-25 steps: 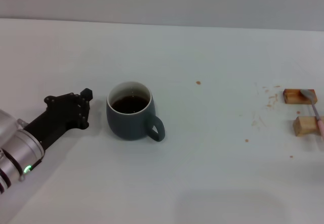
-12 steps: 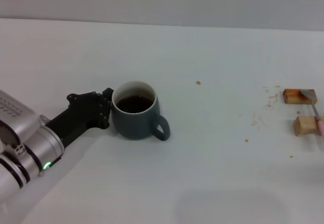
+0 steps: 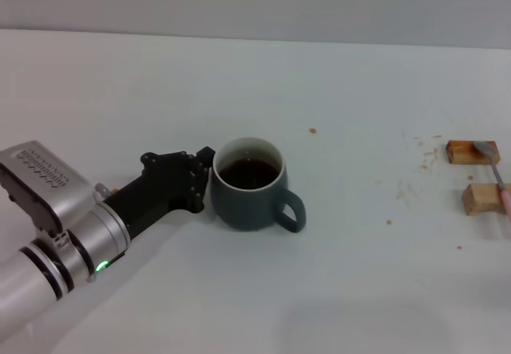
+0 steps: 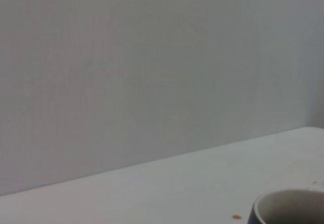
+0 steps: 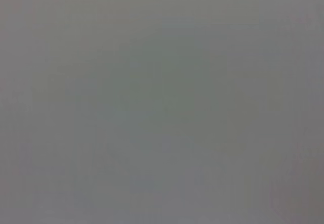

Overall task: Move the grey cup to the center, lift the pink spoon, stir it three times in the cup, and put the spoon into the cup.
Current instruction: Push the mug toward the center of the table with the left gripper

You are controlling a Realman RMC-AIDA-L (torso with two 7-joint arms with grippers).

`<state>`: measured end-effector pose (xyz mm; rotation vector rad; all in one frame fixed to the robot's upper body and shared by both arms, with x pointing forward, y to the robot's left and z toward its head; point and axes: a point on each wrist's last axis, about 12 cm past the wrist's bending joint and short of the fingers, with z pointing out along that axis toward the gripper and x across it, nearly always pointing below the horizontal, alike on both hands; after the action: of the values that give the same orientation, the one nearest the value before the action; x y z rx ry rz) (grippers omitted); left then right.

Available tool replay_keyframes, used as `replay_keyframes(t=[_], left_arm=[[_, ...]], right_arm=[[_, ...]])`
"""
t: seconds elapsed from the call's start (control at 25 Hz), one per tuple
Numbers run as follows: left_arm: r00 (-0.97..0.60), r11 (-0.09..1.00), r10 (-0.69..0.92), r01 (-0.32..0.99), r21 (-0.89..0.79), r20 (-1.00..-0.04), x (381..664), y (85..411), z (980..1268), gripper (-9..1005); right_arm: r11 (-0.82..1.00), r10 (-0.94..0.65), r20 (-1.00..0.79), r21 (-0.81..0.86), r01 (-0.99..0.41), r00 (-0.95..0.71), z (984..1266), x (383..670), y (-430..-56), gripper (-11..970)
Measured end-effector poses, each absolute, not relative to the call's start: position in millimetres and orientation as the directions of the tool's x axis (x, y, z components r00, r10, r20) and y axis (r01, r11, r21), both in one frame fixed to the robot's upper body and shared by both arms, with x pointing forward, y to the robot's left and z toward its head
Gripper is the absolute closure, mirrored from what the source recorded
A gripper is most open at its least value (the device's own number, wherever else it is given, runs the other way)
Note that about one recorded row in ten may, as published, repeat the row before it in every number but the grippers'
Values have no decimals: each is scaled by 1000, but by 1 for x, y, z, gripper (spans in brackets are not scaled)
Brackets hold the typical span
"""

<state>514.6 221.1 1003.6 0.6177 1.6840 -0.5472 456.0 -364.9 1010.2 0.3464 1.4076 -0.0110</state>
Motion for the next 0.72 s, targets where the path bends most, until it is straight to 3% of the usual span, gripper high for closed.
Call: replay_keyframes(t=[0.36, 0.72], left_arm=[[-159, 722, 95, 691, -42, -983, 517, 213, 1007, 999], [-146, 752, 26, 655, -77, -989, 529, 232, 1019, 991]], right_arm=[[964, 216, -968, 232, 129, 130, 1007, 449, -362, 331], [962, 246, -955, 261, 77, 166, 1009, 431, -363, 332]])
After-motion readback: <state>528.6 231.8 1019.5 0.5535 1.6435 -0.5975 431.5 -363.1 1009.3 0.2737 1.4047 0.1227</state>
